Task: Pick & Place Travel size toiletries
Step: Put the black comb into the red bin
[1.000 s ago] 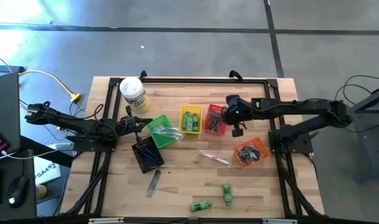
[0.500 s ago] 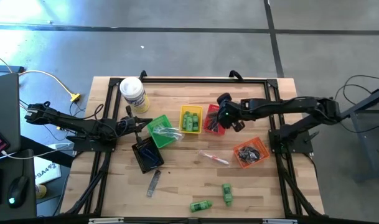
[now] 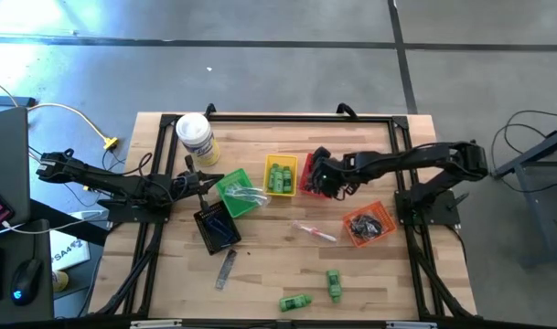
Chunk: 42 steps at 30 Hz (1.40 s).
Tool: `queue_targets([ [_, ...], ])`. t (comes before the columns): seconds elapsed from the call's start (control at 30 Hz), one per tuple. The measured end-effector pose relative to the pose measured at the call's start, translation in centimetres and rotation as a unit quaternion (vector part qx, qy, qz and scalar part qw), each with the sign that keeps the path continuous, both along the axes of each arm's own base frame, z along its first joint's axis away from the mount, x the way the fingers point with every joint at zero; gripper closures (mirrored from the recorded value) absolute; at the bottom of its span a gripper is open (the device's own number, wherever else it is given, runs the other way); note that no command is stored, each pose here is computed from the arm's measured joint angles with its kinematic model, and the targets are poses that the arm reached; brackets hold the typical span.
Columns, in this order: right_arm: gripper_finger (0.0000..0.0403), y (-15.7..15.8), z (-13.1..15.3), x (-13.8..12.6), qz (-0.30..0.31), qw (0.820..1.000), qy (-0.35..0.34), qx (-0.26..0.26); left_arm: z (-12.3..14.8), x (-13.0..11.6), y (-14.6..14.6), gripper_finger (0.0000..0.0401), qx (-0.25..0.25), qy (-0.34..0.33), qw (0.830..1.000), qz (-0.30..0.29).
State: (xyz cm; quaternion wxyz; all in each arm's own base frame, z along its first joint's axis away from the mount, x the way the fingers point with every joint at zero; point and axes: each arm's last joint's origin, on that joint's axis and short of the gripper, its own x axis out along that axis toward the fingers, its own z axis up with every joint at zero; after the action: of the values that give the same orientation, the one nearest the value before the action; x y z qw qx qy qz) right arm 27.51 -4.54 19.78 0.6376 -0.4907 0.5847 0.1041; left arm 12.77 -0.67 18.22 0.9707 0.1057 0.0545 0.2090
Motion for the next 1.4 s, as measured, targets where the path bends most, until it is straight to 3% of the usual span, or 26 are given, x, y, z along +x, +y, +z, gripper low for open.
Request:
queue_targets([
  [0.5, 0.0401, -0.3, -1.3, 1.1, 0.005, 0.998, -0.02, 0.057, 0.0, 0.0, 0.0, 0.0401, 0.0, 0.0, 1.0, 0.0],
  [1.4, 0.0401, -2.5, -1.4, 0.6, -0.025, 0.989, -0.041, 0.138, 0.0, 0.0, 0.0, 0.0401, 0.0, -0.001, 1.0, 0.0],
])
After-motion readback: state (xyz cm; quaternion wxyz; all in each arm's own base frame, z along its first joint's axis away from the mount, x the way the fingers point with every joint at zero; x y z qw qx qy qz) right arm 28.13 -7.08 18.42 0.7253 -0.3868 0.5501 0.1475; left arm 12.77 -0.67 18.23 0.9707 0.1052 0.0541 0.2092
